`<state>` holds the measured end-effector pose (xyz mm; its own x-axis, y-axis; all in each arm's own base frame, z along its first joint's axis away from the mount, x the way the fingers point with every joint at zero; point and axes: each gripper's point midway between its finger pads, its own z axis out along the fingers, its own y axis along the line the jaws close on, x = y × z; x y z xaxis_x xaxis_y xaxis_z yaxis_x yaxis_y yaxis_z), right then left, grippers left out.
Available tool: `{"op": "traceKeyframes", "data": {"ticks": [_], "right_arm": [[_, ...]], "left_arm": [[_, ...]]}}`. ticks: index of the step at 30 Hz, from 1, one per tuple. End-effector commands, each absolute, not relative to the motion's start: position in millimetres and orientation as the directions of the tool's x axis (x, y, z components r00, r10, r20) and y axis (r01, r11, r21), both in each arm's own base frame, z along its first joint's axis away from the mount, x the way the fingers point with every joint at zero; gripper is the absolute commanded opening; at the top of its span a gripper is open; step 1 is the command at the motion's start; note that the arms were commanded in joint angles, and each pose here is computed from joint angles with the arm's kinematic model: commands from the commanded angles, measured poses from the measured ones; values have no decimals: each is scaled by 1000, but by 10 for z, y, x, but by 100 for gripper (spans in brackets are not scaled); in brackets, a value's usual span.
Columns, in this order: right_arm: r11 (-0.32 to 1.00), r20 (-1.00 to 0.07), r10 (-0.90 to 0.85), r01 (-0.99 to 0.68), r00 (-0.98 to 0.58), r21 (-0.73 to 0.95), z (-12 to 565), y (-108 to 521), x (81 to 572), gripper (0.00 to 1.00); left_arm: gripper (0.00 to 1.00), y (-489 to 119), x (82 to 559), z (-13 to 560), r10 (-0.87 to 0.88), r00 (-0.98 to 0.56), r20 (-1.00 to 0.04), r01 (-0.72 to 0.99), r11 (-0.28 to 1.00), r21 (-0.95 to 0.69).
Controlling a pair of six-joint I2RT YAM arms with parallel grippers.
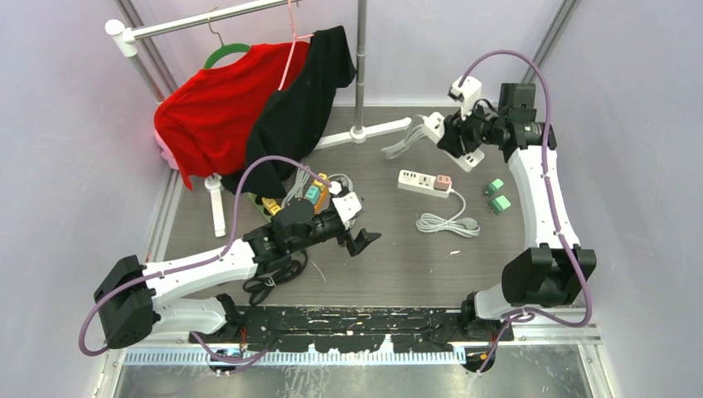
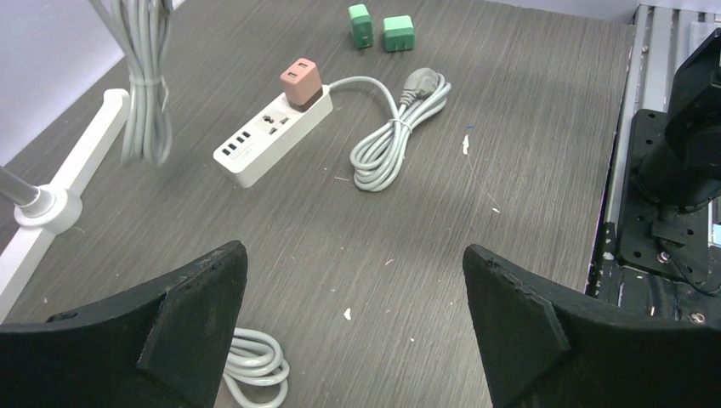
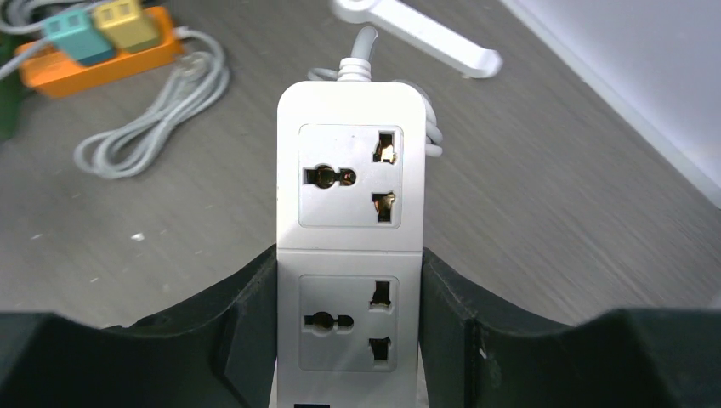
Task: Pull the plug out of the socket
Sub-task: Place the socket at the center of the board.
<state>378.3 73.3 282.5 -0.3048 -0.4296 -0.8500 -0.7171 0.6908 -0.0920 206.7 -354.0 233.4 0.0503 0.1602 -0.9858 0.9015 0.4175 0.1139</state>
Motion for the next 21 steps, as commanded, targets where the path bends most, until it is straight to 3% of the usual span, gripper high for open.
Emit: {"op": "traceKeyframes", "data": {"ticks": [1,12,21], "right_arm": [[783,-894,-406,-576,-189,-234,3352,387,4289,1],[920,-893,-331,-314,-305,-234,3206,-533,5202,1],[967,-809,-256,-140,-530,-214,2168,-1031,5468,5]], "left_arm": [[96,-3537,2111,2449,115,63,-991,890,443,108],[96,-3511,2135,2351,127,42,-991,885,455,96],[96,-3496,2157,2285,133,24,-991,880,467,84]]}}
